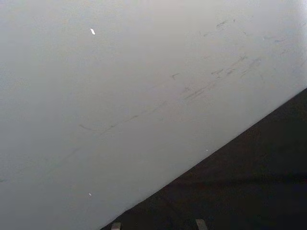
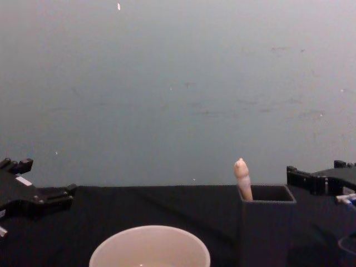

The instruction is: Pick up the stirring spoon with one hand, stir inside the cup, then place it back in its original position.

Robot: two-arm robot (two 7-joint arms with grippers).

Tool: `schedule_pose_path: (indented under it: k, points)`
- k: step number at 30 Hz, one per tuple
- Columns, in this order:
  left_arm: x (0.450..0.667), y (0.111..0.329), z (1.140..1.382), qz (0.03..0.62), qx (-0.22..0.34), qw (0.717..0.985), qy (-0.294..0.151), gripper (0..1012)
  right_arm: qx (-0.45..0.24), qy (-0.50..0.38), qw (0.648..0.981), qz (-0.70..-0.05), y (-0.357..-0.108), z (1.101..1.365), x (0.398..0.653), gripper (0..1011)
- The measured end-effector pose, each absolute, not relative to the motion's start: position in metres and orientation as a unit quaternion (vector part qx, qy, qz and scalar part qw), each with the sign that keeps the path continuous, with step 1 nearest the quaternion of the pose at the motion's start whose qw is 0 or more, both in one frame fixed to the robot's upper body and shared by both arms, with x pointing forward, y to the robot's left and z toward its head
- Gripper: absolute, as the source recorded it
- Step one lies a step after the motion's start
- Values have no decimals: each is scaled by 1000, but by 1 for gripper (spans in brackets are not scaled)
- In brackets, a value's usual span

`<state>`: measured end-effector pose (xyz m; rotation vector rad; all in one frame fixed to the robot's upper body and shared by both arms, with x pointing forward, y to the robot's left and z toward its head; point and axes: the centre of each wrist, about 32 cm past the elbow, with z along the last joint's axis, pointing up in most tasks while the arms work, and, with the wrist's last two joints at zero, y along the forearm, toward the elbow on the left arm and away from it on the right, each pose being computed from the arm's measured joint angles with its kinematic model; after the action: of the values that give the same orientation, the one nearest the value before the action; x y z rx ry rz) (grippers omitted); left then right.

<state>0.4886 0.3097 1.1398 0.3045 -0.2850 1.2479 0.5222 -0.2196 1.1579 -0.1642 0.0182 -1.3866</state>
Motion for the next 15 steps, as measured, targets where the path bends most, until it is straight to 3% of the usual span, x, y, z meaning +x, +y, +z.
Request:
schedule_pose_path:
  k: [15]
  points:
    - [489, 310, 1140, 580, 141, 791, -132, 1001, -75, 8, 766, -639, -220, 1158, 522, 1000]
